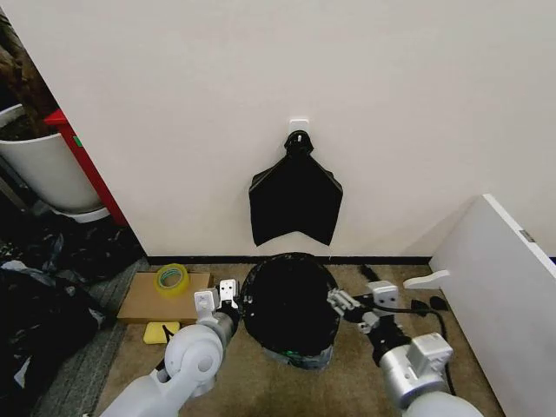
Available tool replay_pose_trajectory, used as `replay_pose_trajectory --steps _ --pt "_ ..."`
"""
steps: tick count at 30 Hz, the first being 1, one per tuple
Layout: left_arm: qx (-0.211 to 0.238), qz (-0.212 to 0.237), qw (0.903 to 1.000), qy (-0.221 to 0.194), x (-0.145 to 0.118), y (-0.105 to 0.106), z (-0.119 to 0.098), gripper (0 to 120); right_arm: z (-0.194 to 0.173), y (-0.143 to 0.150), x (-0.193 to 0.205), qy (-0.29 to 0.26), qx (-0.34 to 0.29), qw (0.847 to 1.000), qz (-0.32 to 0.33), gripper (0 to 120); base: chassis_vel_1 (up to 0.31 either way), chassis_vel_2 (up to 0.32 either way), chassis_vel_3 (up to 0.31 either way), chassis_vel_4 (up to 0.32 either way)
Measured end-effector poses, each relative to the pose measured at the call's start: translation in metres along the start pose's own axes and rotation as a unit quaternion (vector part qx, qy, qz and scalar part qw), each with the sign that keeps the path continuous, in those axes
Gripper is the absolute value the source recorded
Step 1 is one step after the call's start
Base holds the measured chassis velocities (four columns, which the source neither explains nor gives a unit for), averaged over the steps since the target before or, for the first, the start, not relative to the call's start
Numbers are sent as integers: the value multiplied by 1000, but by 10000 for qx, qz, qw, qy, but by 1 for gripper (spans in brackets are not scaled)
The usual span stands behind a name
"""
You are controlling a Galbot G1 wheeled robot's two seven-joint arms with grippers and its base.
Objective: Place the garbage bag over the trash bin.
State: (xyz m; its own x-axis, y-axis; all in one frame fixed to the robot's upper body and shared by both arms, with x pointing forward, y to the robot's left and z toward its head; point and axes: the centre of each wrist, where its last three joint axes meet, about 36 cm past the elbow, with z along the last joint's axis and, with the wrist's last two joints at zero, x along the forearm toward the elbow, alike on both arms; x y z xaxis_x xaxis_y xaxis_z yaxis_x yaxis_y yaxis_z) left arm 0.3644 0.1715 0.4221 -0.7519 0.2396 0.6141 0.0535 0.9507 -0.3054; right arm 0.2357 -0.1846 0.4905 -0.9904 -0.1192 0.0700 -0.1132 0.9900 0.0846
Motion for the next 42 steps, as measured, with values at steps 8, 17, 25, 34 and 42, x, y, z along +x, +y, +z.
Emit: replay_pose_trajectory --steps 8,17,25,34,42 --pt "378 39 9990 243 -20 -1 5 2 37 -5 7 -477 71 9956 798 100 0 0 0 0" --pt "229 -138 9992 286 -28 -2 8 2 41 2 6 -402 -40 9958 819 100 0 0 0 0" --pt "139 -88 9995 255 -25 -1 6 25 41 4 6 -348 -126 9962 788 100 0 0 0 0" --pt "52 134 9997 -183 -4 4 -2 59 37 5 7 -173 -389 9969 665 100 0 0 0 0" --pt "-247 368 9958 -801 23 5 5 88 38 6 5 -373 -386 9956 771 100 0 0 0 0"
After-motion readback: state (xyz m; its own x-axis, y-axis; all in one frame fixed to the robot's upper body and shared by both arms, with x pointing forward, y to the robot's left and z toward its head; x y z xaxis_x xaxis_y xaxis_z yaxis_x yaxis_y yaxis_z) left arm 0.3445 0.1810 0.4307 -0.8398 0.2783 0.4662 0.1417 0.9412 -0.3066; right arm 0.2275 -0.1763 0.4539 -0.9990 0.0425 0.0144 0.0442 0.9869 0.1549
